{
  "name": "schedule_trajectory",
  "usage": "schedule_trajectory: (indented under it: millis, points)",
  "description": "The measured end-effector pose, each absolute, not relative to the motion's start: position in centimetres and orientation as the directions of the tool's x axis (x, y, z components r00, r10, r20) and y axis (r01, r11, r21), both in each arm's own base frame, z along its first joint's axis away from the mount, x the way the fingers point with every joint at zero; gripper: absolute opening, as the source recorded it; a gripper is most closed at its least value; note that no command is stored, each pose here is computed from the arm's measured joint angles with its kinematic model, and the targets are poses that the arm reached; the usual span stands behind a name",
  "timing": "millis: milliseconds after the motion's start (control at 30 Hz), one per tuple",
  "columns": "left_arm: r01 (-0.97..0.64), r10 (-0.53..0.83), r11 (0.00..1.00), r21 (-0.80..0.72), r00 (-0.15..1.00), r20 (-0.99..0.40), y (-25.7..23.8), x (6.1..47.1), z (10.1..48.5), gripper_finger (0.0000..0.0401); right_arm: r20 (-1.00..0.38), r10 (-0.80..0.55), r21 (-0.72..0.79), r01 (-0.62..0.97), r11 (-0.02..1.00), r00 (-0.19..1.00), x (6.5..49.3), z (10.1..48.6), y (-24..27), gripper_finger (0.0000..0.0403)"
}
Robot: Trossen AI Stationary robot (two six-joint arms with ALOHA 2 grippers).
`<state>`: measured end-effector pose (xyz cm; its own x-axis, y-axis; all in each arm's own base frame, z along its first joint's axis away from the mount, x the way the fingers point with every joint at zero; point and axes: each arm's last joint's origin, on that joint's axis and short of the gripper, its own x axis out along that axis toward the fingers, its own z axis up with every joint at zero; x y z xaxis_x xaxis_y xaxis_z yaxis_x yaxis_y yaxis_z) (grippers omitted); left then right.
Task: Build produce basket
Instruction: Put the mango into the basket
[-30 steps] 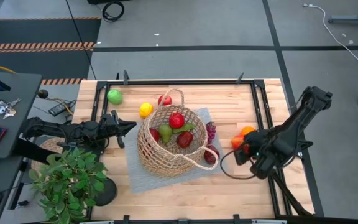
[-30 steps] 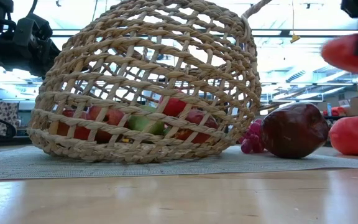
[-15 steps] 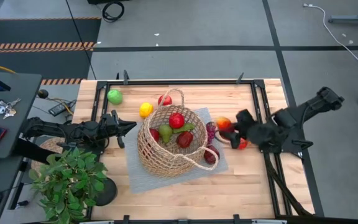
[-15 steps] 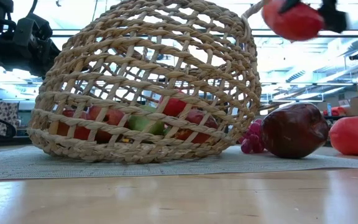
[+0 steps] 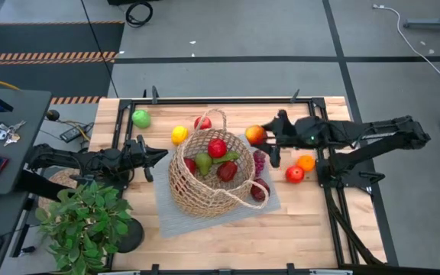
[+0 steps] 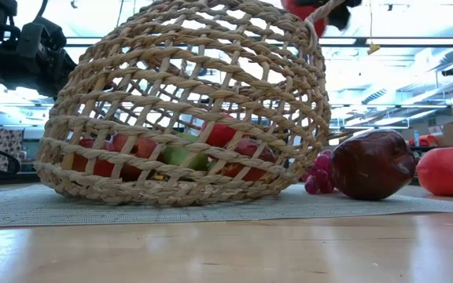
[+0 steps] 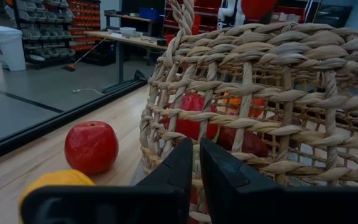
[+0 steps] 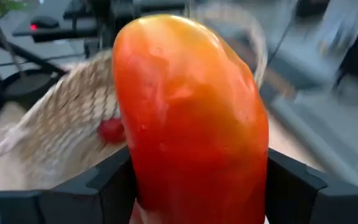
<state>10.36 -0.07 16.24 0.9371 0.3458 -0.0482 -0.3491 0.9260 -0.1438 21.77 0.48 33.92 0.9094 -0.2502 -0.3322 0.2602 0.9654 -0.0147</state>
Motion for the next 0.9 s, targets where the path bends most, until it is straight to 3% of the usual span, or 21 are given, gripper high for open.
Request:
schedule_trajectory:
  millis: [133,267,667,900]
  points:
    - [-0.349,0.346,0.926,-0.144,0.937,-0.048,-0.1,10.4,16.2,0.0033,-0.181,-0.266,-0.18,0.233,0.955,0.947,23.3,35.0,-0.4,0.0277]
    - [-0.349,0.346,0.926,-0.144,0.937,-0.048,-0.1,10.4,16.2,0.0035,-0.073,-0.185,-0.253,0.162,0.954,0.98,24.5,35.6,-1.0,0.0277]
    - [-0.349,0.346,0.926,-0.144,0.937,-0.048,-0.1,10.4,16.2,0.0034,0.007,0.047,-0.151,-0.045,0.987,0.999,25.0,36.2,-1.2,0.0277]
    - [-0.349,0.346,0.926,-0.144,0.937,-0.048,-0.1,10.4,16.2,0.0036,-0.022,0.076,-0.065,-0.077,0.995,0.997,25.0,35.9,-0.9,0.0277]
